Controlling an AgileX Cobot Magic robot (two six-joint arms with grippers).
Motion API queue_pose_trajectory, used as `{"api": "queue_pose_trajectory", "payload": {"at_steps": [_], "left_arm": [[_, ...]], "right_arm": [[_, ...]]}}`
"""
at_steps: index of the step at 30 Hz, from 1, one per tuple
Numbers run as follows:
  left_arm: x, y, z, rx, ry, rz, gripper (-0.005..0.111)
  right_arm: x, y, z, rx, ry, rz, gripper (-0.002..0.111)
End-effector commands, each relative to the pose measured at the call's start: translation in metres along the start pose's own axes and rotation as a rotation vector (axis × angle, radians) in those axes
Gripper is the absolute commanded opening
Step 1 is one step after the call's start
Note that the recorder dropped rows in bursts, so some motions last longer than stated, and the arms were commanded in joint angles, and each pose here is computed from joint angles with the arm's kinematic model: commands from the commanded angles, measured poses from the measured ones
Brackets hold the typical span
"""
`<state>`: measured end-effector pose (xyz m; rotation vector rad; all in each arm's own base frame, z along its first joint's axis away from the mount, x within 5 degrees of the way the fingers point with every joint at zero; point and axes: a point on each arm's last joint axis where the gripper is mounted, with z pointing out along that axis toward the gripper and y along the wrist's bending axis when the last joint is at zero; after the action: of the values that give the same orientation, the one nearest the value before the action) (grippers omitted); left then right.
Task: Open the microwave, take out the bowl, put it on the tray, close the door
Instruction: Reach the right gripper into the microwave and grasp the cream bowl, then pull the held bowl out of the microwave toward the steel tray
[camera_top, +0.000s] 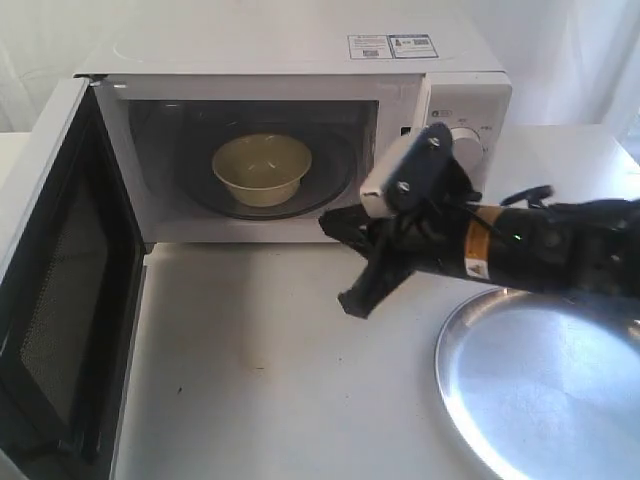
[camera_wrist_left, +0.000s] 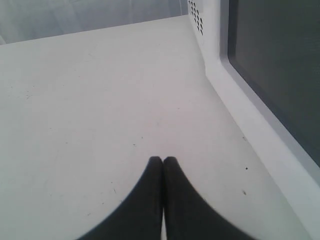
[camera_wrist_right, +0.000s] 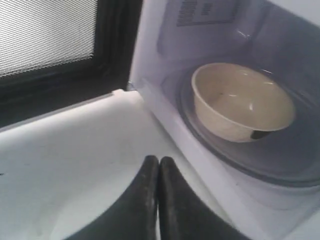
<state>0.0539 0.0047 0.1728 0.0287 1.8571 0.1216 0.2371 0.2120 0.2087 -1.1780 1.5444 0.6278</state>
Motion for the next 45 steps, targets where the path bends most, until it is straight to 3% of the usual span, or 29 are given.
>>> {"api": "queue_pose_trajectory", "payload": {"at_steps": [1, 2, 3, 5, 6, 11, 17, 23, 25, 26, 27, 28, 39, 45], "left_arm": [[-0.001, 0.000, 0.000, 0.002, -0.007, -0.010, 0.000], [-0.001, 0.000, 0.000, 0.002, -0.007, -0.010, 0.000], [-0.001, 0.000, 0.000, 0.002, -0.007, -0.010, 0.000], [-0.001, 0.000, 0.000, 0.002, -0.007, -0.010, 0.000], [-0.001, 0.000, 0.000, 0.002, -0.007, -0.010, 0.000], [-0.001, 0.000, 0.000, 0.002, -0.007, -0.010, 0.000], [-0.001, 0.000, 0.000, 0.002, -0.007, -0.010, 0.000], [-0.001, 0.000, 0.000, 0.002, -0.007, -0.010, 0.000], [-0.001, 0.000, 0.000, 0.002, -0.007, -0.010, 0.000], [-0.001, 0.000, 0.000, 0.002, -0.007, -0.010, 0.000], [-0.001, 0.000, 0.000, 0.002, -0.007, -0.010, 0.000], [-0.001, 0.000, 0.000, 0.002, -0.007, -0.010, 0.000], [-0.001, 0.000, 0.000, 0.002, -0.007, -0.010, 0.000], [-0.001, 0.000, 0.000, 0.002, -0.007, -0.010, 0.000]], "right_arm": [[-0.023, -0.021, 0.041, 0.071, 0.016, -0.094, 0.001], [-0.027, -0.023, 0.059, 0.045, 0.020, -0.170, 0.013], [-0.025, -0.022, 0.076, 0.017, 0.045, -0.230, 0.037], [-0.022, -0.020, 0.088, 0.007, 0.059, -0.274, 0.051], [-0.021, -0.021, 0.099, 0.014, 0.087, -0.299, 0.052], [-0.016, -0.019, 0.130, 0.020, 0.158, -0.434, 0.049], [-0.026, -0.031, 0.139, 0.080, 0.186, -0.446, 0.049], [-0.009, -0.030, 0.159, 0.067, 0.220, -0.432, 0.046], [-0.009, -0.026, 0.162, 0.059, 0.219, -0.436, 0.039], [-0.011, -0.024, 0.163, 0.055, 0.215, -0.440, 0.027], [-0.013, -0.023, 0.163, 0.055, 0.208, -0.442, 0.006], [-0.013, -0.023, 0.164, 0.053, 0.203, -0.442, 0.000], [-0.043, 0.014, 0.130, 0.000, 0.140, -0.391, 0.000], [-0.063, 0.024, 0.082, 0.085, 0.239, -0.296, 0.000]]}}
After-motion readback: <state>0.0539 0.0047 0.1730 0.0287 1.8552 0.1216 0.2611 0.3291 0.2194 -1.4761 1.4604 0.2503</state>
